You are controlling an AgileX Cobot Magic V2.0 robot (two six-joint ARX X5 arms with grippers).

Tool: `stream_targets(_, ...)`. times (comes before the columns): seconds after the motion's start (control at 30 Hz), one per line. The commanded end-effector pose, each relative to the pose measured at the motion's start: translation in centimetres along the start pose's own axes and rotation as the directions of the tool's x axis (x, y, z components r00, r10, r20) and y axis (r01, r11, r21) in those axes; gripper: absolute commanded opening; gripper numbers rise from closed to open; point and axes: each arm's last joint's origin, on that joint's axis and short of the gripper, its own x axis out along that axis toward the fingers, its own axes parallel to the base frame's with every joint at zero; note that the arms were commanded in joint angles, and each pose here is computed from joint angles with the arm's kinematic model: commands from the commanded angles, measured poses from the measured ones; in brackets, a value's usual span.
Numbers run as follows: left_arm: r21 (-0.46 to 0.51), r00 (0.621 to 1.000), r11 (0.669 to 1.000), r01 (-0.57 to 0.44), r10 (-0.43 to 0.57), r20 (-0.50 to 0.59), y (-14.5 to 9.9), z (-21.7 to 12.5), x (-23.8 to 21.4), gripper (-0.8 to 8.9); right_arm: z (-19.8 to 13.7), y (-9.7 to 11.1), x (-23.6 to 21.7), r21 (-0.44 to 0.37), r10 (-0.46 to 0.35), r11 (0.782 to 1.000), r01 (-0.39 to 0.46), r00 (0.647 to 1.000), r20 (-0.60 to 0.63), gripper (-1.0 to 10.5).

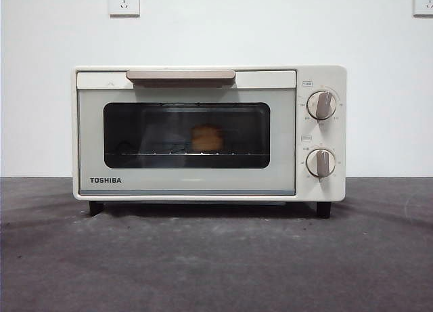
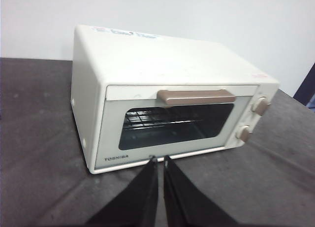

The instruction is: The left arm flap open the oven, the right arm pick bread and place it into oven, the left arm flap close the oven

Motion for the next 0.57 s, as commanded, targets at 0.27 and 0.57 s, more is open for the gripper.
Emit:
stream_targets(0.27, 0.084, 0.962, 0.967, -0.243, 0.229, 0.149, 3.8, -8.5, 3.2, 0.29, 0.5, 0.1, -0.2, 0.006, 0.011, 1.0, -0.011, 1.0, 0.025, 0.1)
stream_targets(0.57, 0.051, 0.918, 0.918, -0.393, 0.387, 0.089, 5.1, -11.8, 3.9, 0.29, 0.5, 0.1, -0.2, 0.006, 0.011, 1.0, -0.011, 1.0, 0.025, 0.1)
